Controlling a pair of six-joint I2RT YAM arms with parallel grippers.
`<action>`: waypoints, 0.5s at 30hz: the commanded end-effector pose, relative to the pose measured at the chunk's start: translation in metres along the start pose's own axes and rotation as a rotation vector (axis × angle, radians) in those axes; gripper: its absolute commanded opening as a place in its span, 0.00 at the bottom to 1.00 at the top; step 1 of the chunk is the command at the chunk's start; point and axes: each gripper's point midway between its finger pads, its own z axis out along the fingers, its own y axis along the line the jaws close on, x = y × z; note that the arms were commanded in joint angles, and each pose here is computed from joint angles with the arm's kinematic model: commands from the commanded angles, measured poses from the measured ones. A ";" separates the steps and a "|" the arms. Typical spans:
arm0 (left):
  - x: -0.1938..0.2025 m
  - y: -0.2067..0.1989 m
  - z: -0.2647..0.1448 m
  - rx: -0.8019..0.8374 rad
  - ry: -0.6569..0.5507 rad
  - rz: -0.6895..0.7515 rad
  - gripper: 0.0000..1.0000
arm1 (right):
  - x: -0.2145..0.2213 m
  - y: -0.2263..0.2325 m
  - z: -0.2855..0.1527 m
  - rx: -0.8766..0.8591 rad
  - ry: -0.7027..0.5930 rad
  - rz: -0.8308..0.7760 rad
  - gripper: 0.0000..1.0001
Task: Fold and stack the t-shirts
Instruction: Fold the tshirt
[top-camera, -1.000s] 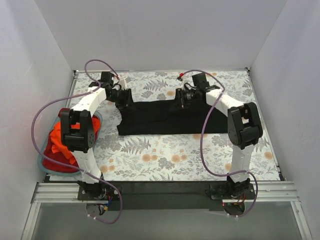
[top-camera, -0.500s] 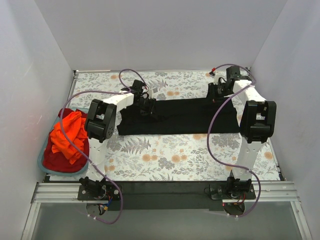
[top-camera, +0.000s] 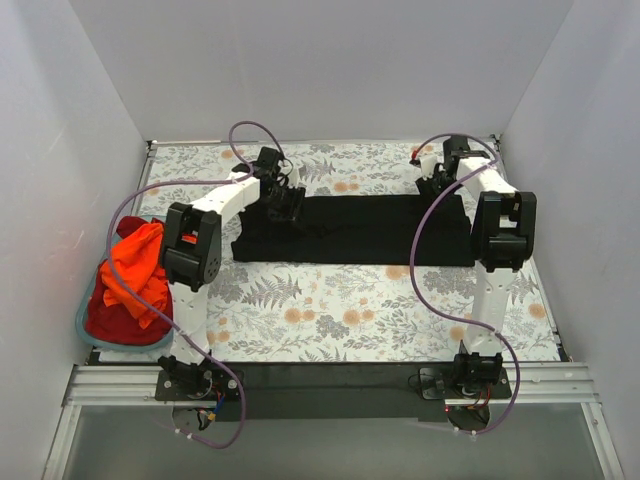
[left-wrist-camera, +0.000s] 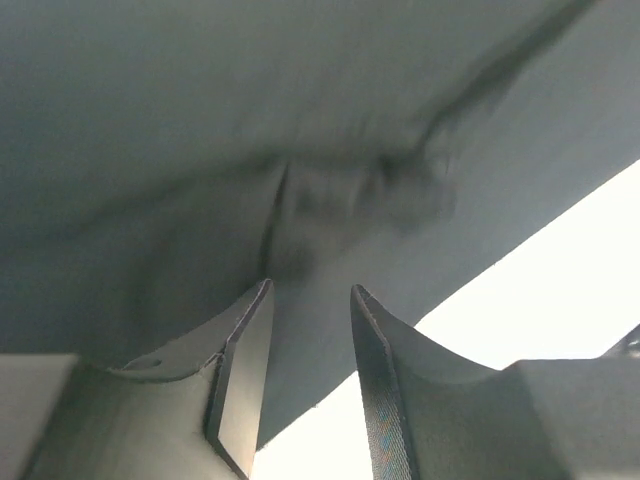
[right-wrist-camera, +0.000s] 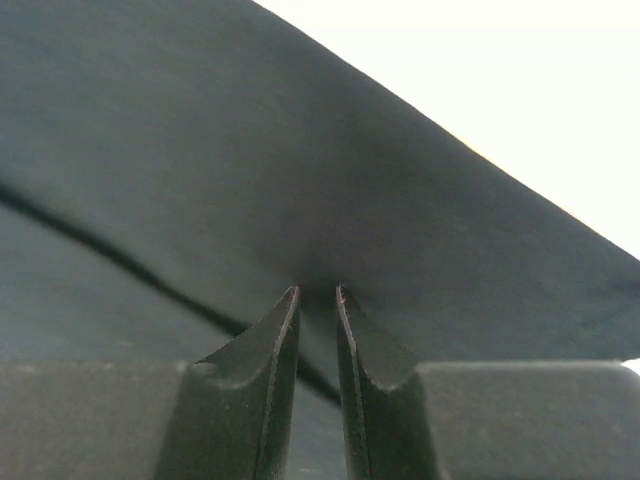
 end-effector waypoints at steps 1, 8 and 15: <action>0.006 0.005 -0.060 -0.153 -0.033 0.074 0.36 | 0.001 -0.027 -0.014 0.127 0.051 -0.097 0.27; 0.044 0.034 -0.060 -0.288 0.045 0.050 0.31 | 0.039 -0.020 -0.010 0.145 0.181 -0.171 0.25; 0.055 0.062 -0.038 -0.361 0.097 0.037 0.28 | 0.111 0.027 -0.013 0.037 0.341 -0.230 0.23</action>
